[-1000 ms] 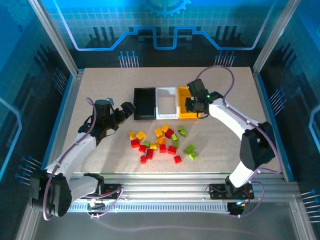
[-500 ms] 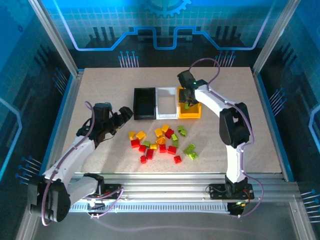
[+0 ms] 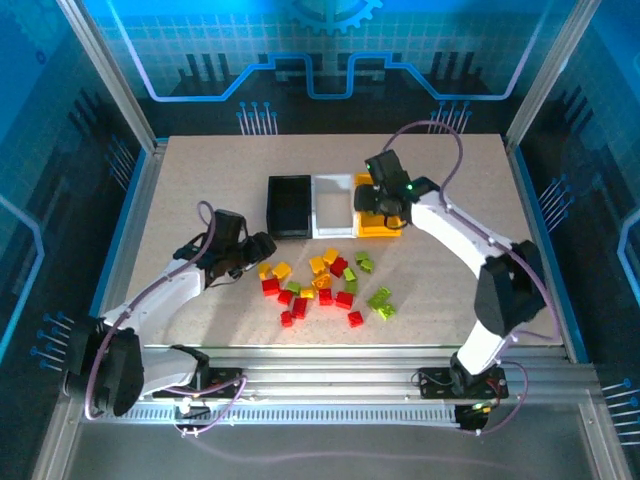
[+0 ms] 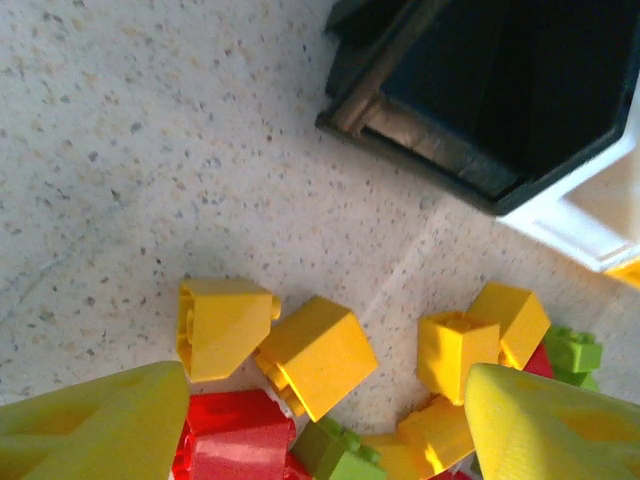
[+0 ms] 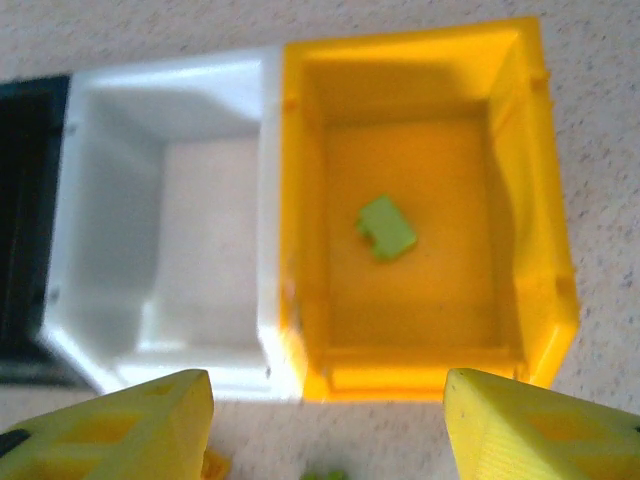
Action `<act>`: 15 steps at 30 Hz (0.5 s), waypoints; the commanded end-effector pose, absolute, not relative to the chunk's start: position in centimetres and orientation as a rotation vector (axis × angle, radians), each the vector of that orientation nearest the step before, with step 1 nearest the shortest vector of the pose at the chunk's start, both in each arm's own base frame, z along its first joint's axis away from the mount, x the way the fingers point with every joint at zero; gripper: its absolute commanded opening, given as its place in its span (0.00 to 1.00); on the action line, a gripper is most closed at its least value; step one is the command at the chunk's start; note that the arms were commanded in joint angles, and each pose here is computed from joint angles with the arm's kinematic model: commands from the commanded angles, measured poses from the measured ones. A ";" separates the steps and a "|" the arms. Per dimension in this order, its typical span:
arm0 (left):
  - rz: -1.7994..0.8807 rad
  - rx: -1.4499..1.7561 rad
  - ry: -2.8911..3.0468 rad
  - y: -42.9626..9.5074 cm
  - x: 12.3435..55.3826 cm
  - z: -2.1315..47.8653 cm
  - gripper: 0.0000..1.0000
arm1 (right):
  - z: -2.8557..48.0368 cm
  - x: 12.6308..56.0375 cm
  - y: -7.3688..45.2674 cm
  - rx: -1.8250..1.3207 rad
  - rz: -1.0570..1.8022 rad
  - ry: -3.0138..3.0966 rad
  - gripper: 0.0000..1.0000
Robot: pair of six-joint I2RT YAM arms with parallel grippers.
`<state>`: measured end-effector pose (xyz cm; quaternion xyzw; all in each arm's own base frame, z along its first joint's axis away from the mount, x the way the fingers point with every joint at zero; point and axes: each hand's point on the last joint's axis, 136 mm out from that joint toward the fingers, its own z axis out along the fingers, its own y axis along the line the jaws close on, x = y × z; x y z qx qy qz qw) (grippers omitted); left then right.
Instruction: Sort the legos into containers by color
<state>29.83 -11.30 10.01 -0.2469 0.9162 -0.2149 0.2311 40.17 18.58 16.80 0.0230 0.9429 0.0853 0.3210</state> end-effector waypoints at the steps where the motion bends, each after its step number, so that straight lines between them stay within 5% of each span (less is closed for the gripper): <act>1: -0.477 -0.604 2.576 -11.1 28.8 9.3 0.69 | 15.7 37.3 19.7 -0.008 0.291 2.476 0.64; 15: -0.227 -0.356 2.797 -12.6 23.6 3.0 0.69 | 13.4 33.4 17.4 0.015 0.275 2.497 0.64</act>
